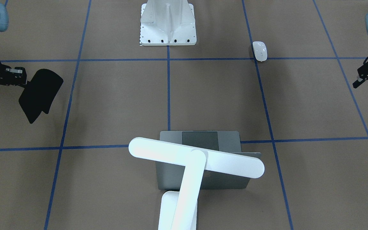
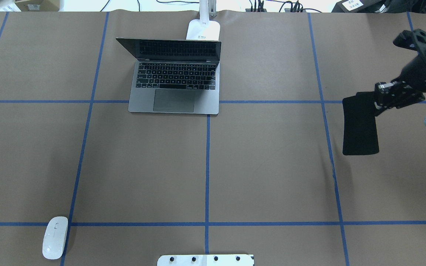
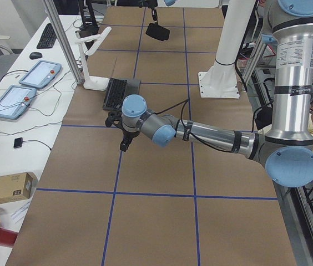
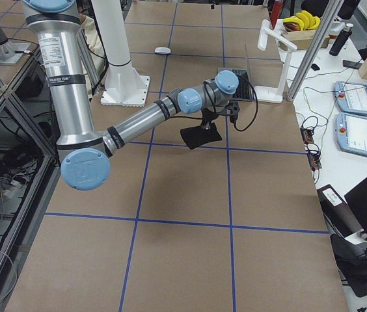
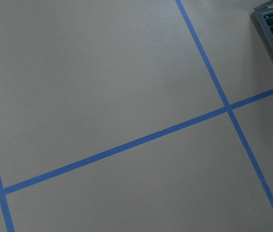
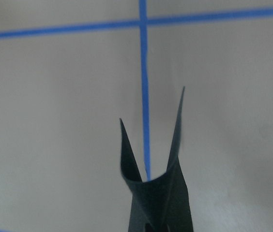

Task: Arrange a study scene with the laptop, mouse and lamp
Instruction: 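Carry the mouse pad with the right gripper beside the laptop and lower it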

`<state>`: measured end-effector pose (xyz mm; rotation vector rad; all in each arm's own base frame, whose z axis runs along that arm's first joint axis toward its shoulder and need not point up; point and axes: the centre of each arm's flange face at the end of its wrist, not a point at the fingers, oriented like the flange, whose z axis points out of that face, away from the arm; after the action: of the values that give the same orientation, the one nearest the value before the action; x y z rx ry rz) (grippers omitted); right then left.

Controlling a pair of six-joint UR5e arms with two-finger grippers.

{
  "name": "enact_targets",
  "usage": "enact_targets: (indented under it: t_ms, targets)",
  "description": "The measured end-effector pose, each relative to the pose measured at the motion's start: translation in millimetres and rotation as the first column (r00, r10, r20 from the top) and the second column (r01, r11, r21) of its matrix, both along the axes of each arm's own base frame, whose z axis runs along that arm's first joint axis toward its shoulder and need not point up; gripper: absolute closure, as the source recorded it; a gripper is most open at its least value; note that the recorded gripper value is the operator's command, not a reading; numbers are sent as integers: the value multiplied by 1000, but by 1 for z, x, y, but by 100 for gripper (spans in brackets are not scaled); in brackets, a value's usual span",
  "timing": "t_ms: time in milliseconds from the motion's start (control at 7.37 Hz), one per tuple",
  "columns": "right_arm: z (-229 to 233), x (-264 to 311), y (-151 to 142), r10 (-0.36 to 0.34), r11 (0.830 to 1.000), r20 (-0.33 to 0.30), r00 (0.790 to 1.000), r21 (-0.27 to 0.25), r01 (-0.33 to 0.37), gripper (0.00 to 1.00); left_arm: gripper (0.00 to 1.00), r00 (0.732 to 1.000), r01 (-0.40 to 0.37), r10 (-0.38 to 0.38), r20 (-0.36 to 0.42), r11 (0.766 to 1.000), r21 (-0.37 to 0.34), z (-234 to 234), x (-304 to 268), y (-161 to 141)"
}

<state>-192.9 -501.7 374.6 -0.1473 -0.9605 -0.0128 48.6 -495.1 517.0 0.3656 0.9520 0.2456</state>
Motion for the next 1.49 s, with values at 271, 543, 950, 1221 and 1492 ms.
enact_targets:
  t_ms: [271, 543, 950, 1221, 1492]
  targets:
    - [-56, -37, -12, 96, 995, -94, 991, 29, -93, 100, 1, 1000, 4, -4, -11, 1000, 3, -1, -7, 0]
    - [-105, -71, -10, 160, 987, -150, 976, 48, -154, 100, 1, 1000, -1, 1, -22, 1000, 16, -1, -15, 0]
    - [-162, -106, -7, 202, 978, -184, 962, 88, -188, 100, 1, 1000, 3, -3, -31, 1000, 21, -2, -22, 1]
    - [-187, -138, -11, 222, 973, -196, 955, 103, -205, 100, 1, 999, 8, -7, -32, 1000, 23, -2, -25, 0]
    - [-207, -159, -15, 237, 970, -196, 952, 96, -222, 100, 1, 1000, 1, -1, -26, 999, 33, 2, -26, 0]
